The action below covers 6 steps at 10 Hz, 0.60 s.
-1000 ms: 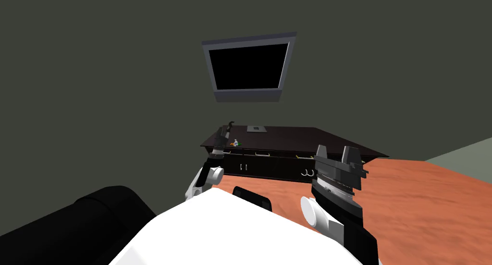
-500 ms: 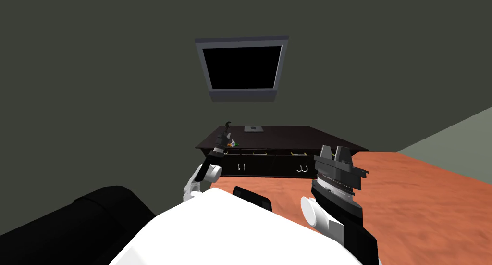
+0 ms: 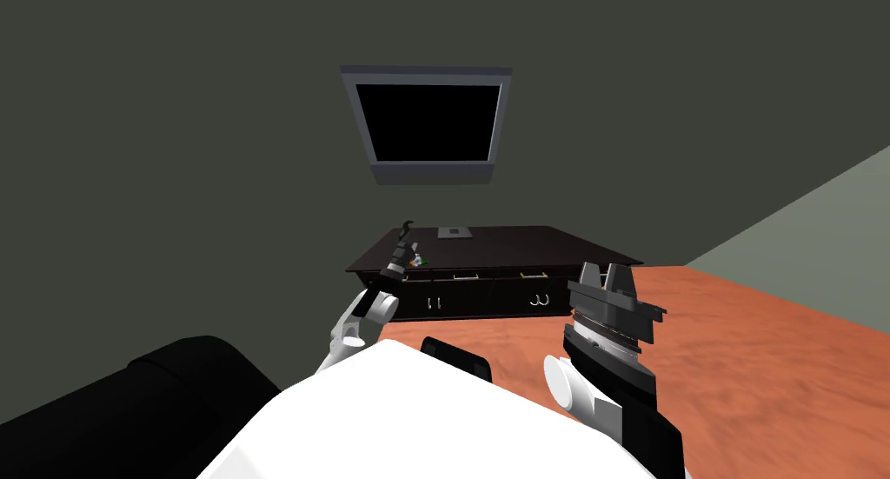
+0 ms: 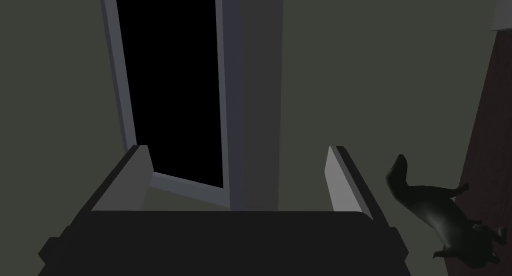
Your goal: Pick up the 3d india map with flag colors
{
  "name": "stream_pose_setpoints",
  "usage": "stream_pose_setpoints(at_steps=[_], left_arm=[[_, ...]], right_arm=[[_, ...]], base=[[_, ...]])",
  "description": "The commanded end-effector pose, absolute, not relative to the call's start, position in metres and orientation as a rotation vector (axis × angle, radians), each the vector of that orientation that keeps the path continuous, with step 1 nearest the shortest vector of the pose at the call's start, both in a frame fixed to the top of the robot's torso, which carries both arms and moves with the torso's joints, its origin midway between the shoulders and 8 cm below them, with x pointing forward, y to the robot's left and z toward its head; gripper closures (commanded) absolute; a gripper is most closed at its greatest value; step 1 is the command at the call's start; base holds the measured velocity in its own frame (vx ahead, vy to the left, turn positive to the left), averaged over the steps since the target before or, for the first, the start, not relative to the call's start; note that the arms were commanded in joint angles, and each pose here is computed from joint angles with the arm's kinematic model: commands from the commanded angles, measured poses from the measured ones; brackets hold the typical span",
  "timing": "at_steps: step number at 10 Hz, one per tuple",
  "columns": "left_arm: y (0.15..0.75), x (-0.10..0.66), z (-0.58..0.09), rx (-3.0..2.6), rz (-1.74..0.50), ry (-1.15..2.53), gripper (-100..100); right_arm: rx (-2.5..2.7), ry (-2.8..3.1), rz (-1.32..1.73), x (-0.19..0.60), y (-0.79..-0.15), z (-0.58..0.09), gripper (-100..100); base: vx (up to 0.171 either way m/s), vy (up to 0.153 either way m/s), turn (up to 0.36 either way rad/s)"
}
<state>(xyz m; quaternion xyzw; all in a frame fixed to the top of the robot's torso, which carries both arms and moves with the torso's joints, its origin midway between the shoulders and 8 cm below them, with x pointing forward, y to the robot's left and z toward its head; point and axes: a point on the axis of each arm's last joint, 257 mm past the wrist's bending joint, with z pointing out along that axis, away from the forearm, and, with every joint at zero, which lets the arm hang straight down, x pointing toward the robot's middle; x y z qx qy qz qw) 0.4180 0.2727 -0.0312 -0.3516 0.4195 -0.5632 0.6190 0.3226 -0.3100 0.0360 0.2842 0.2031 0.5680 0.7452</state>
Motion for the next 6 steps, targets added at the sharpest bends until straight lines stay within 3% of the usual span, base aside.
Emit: stream_pose_setpoints(at_steps=[1, 6], left_arm=[[0.274, 0.423, -0.038, -0.826, -1.277, 0.998, -100], [0.285, 0.438, -0.060, -0.867, -1.211, 1.108, -100]], right_arm=[[0.622, 0.445, 1.244, 0.323, -0.310, 0.036, 0], [0.622, 0.445, 1.243, 0.323, -0.310, 0.036, 0]], base=[[0.004, 0.001, -0.061], [0.004, 0.002, -0.080]])
